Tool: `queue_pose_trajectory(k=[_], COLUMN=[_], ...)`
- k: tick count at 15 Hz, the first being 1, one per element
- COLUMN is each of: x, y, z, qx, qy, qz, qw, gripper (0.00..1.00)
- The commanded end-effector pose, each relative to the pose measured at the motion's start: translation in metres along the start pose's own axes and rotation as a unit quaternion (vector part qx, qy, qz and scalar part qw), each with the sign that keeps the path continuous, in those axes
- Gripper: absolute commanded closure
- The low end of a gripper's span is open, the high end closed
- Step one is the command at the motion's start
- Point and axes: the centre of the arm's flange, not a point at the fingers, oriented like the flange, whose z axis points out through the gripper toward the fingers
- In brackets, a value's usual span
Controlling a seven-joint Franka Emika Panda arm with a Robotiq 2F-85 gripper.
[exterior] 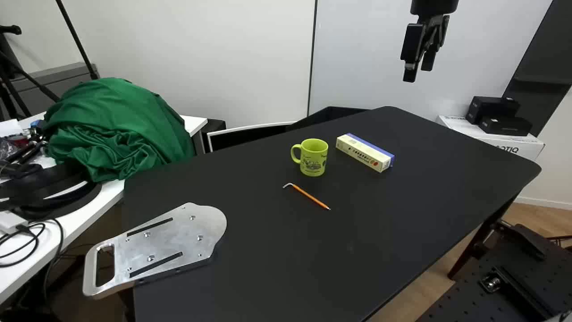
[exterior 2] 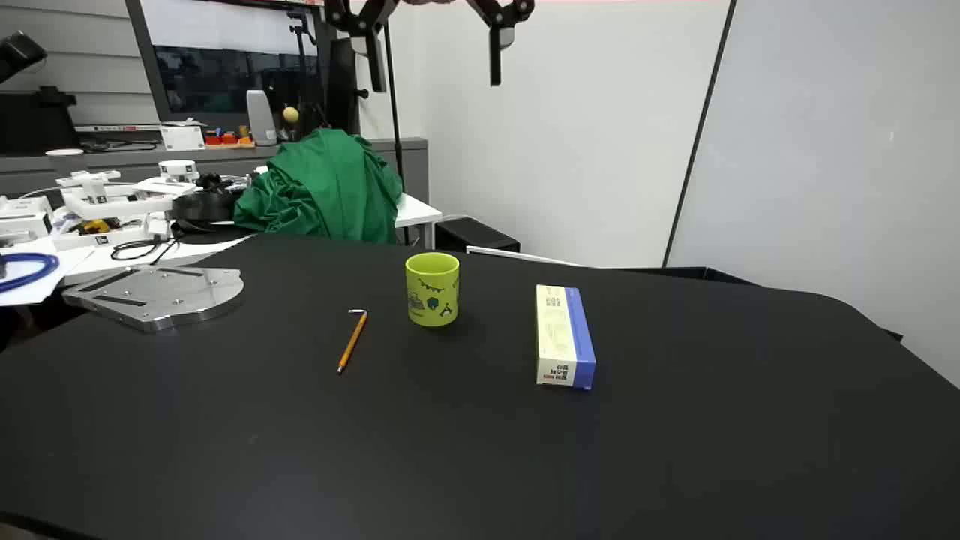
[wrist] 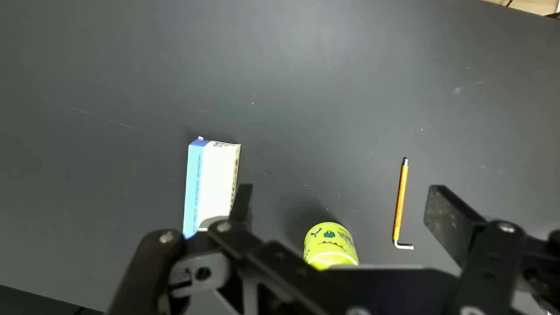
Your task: Put the wrench inside the yellow mug
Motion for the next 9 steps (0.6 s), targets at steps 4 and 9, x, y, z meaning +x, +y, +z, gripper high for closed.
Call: queue_pose_trajectory(k=[4,9], x=[0.0000,0.0069], y=[0.0000,-0.0014], z=[-0.0001,0.0024], qx=[0.000,0.005], qy=[0.000,0.003], qz=[0.000,-0.015], qw=[1.0000,0.9999], gripper=[0.00,0.00])
